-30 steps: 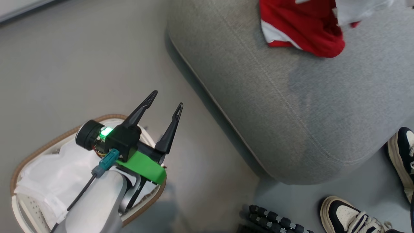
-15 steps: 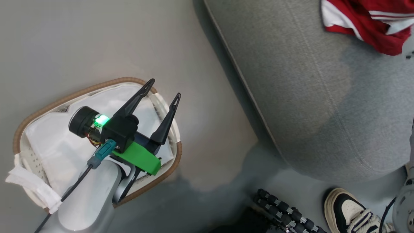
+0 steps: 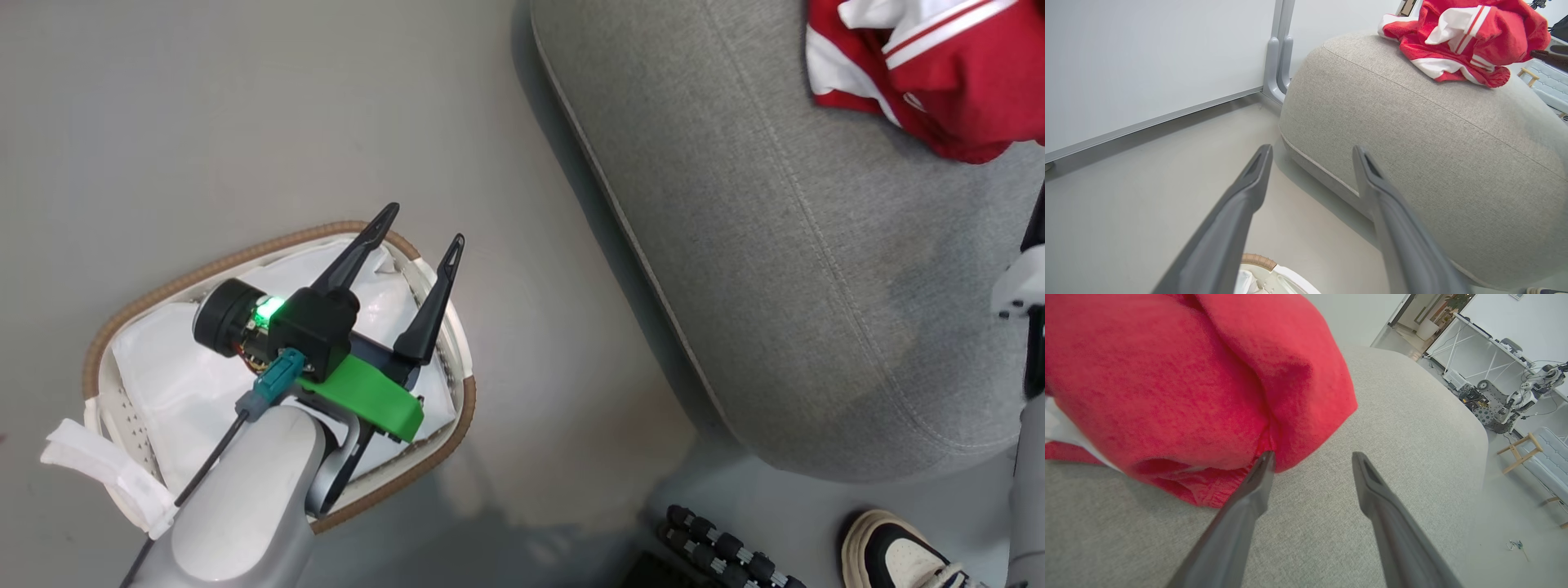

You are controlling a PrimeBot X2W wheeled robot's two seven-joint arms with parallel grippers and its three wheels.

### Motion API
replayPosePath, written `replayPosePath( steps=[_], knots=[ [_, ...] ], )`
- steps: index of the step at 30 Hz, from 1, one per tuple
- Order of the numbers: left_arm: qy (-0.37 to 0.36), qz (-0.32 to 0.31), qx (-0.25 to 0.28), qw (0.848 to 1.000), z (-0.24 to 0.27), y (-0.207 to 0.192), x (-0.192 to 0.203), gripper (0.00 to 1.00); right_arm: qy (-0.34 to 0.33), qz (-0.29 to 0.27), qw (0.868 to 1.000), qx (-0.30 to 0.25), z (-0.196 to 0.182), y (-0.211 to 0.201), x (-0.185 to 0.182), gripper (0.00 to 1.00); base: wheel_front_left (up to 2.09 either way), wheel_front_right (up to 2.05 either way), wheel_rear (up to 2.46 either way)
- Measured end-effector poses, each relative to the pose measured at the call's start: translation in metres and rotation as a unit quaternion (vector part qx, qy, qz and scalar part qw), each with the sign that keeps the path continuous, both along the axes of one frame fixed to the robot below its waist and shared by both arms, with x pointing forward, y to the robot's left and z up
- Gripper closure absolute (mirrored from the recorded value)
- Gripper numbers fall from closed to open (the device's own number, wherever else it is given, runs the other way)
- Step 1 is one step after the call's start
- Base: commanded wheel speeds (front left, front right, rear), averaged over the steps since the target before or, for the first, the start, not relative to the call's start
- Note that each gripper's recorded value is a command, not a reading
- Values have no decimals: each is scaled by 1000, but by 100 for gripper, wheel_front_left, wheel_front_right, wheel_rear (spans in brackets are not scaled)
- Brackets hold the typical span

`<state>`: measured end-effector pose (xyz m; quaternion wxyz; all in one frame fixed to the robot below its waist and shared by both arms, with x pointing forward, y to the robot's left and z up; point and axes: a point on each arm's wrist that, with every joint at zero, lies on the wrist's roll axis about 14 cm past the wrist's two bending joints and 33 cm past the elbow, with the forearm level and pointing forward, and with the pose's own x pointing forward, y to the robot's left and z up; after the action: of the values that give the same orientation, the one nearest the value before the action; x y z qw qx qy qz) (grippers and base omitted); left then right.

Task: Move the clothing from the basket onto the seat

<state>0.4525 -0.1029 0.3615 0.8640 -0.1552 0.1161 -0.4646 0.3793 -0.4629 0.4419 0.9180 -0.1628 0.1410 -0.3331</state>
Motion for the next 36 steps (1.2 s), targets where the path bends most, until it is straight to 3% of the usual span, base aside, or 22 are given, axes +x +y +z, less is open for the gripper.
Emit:
replayPosePath(
  steps=[4,11,20,28,36],
  knots=[
    [-8,13,-1,1000,15,2,0,0,-9,15,1000,-4,10,10,-11,0,0,0,0],
    [-25,47,1,999,38,14,0,0,-56,99,993,0,35,55,13,0,0,0,0],
    [-41,133,10,990,62,55,8,0,-134,241,960,36,67,147,64,0,0,0,0],
    [-45,246,44,967,69,128,10,0,-162,324,929,84,71,218,89,0,0,0,0],
    [-38,340,81,936,68,198,-4,0,-155,358,912,127,59,259,88,0,0,0,0]
  ],
)
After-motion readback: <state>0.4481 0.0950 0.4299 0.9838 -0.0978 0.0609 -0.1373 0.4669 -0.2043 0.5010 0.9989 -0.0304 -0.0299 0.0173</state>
